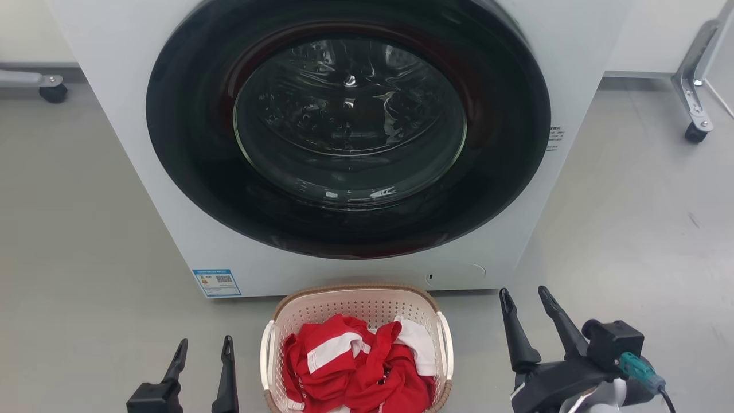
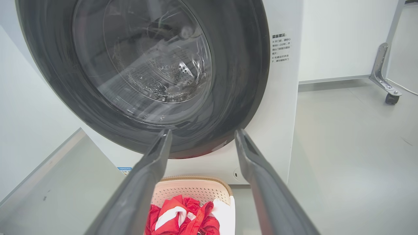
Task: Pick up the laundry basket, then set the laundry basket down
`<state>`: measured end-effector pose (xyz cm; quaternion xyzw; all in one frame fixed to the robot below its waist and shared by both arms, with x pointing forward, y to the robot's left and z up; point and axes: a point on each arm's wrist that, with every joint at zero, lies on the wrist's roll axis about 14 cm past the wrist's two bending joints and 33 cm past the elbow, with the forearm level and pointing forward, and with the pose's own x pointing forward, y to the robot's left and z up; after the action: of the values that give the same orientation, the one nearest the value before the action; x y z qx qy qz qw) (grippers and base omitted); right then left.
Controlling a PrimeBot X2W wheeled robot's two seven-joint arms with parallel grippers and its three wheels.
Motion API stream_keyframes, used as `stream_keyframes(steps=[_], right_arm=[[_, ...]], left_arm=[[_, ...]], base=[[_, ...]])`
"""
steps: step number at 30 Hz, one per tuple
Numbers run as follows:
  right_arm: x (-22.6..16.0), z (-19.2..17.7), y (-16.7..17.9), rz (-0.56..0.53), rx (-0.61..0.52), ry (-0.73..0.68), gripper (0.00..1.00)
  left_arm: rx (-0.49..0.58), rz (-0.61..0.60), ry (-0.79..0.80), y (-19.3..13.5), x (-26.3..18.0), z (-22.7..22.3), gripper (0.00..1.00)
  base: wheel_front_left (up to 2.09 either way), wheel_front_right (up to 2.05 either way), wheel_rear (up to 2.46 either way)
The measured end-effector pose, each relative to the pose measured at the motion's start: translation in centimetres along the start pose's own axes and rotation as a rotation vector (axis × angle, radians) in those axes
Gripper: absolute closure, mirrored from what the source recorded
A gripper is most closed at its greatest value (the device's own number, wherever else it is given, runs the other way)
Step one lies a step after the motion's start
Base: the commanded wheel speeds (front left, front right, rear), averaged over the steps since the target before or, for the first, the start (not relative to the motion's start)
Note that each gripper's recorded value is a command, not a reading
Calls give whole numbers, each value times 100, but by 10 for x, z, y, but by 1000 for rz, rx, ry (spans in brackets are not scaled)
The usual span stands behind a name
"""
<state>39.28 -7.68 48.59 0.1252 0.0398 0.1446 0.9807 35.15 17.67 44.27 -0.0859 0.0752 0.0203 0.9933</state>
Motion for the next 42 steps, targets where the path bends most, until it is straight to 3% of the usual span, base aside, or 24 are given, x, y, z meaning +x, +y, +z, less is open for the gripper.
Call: stream_keyframes(steps=[18,42], right_arm=[[-32,21,-4,-61,-25,-108,0],[-38,32,-10,-101,-58,-155,0]], left_arm=[[50,25,-121,0,-24,29,0],[58,10,-172,-10,-25,44,0]], base=[[0,0,0],[0,0,0]])
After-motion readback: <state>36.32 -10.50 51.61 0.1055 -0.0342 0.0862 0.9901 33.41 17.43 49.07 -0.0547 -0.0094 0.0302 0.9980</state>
